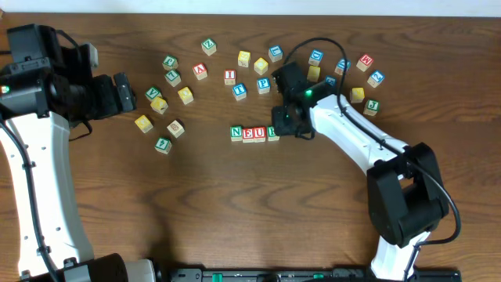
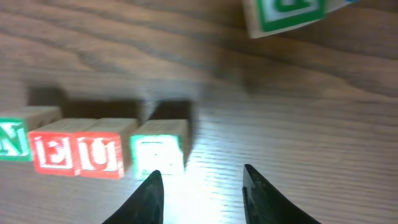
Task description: Spell out NEURIPS
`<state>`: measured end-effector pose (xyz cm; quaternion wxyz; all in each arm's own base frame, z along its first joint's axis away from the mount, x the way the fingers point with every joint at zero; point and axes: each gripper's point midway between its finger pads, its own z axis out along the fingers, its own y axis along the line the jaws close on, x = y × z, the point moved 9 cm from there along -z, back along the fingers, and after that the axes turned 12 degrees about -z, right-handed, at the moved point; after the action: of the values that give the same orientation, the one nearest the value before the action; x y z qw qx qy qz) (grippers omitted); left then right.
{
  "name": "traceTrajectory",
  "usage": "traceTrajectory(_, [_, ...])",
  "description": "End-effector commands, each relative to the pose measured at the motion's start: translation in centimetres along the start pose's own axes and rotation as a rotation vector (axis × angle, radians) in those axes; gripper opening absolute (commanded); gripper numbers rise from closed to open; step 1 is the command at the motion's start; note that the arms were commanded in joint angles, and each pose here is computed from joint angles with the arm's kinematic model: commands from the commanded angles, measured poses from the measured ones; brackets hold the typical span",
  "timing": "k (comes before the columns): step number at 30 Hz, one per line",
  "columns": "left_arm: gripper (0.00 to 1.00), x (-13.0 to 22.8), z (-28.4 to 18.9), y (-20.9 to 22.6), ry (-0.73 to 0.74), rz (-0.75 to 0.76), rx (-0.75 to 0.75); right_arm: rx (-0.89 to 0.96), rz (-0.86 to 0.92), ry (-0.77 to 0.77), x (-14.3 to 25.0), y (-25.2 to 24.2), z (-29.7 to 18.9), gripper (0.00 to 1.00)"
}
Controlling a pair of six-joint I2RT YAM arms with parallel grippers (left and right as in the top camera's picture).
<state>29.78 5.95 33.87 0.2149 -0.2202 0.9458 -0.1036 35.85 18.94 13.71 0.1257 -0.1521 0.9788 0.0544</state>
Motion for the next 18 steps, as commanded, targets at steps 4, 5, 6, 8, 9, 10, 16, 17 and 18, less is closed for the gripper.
traceTrajectory(4, [0.98,-0.3,-0.8,-0.3,-0.027,0.003,0.017,0.033,0.04,0.061,0.3,-0.8,2.0,0.29])
traceTrajectory(5, [0.97,-0.3,-0.8,-0.3,-0.027,0.003,0.018,0.036,0.043,0.073,0.5,-0.8,2.3,0.29])
traceTrajectory(6, [0.97,-0.3,-0.8,-0.3,-0.026,0.003,0.017,0.037,0.043,0.079,0.5,-0.8,2.5,0.28])
traceTrajectory(8, [0.98,-0.2,-0.8,-0.3,-0.026,0.003,0.017,0.037,0.043,0.086,0.6,-0.8,2.8,0.28])
traceTrajectory(9, [0.98,-0.3,-0.8,-0.3,-0.027,0.003,0.018,0.036,0.043,0.087,0.6,-0.8,2.8,0.28])
traceTrajectory(10, [0.98,-0.3,-0.8,-0.3,-0.026,0.003,0.017,0.036,0.044,0.087,0.6,-0.8,2.8,0.28])
traceTrajectory(16, [0.98,-0.3,-0.8,-0.3,-0.026,0.003,0.017,0.036,0.053,0.088,0.6,-0.8,2.8,0.29])
traceTrajectory(17, [0.98,-0.3,-0.8,-0.3,-0.027,0.003,0.017,0.035,0.058,0.088,0.6,-0.8,2.8,0.29])
traceTrajectory(18, [0.98,-0.3,-0.8,-0.3,-0.027,0.003,0.017,0.032,0.058,0.088,0.6,-0.7,2.8,0.29])
